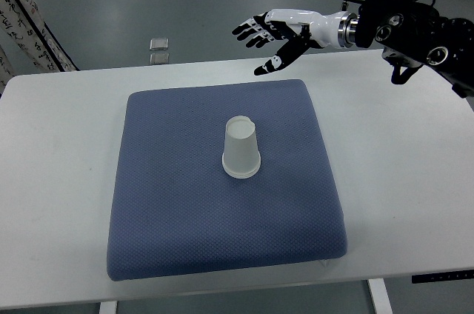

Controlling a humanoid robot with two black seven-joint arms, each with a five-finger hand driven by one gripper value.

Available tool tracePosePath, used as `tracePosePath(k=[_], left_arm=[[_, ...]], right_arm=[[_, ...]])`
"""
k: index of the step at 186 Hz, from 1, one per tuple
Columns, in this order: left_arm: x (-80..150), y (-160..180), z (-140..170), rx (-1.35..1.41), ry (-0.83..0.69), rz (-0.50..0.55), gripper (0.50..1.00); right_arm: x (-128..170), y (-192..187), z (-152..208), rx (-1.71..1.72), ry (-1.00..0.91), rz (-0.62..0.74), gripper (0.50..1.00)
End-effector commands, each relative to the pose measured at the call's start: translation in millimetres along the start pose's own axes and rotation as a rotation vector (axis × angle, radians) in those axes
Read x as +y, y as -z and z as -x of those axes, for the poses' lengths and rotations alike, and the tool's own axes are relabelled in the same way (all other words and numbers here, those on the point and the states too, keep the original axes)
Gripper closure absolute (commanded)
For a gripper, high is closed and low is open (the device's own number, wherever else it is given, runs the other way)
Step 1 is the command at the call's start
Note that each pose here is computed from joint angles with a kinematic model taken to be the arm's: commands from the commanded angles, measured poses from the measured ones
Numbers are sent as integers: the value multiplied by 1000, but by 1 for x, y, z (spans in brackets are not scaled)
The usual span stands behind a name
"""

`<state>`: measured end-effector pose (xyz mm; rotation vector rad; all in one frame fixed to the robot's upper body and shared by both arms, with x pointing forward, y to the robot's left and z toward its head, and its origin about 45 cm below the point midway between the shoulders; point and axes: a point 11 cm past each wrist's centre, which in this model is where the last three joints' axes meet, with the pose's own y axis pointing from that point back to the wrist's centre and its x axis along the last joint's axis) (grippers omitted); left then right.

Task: Stack paper cups
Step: 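Open the right hand and withdraw it away from the cups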

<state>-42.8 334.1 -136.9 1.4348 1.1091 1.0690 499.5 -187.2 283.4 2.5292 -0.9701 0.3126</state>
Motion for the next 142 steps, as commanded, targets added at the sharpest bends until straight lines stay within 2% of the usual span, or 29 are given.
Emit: tracePosePath(k=[1,23,32,39,64,118,142], left_arm=[[0,0,0,0,-1,0,500],[0,0,0,0,-1,0,500],[0,0,0,0,1,0,500],[0,0,0,0,1,0,500],[0,0,0,0,1,0,500],[0,0,0,0,-1,0,500],[0,0,0,0,1,1,500]], right_arm=[[3,-35,0,-266,-106,-7,640],[-2,-61,12,-544,-201,-76,636],[-3,-70,15,-661,-242,-106,597],[-3,-76,18,-758,-269,-123,593],[-3,-103,36,-1022,-302,-116,587],[-7,-117,59,-1082,-286,-107,587],[-7,-116,58,-1082,-292,-117,587]])
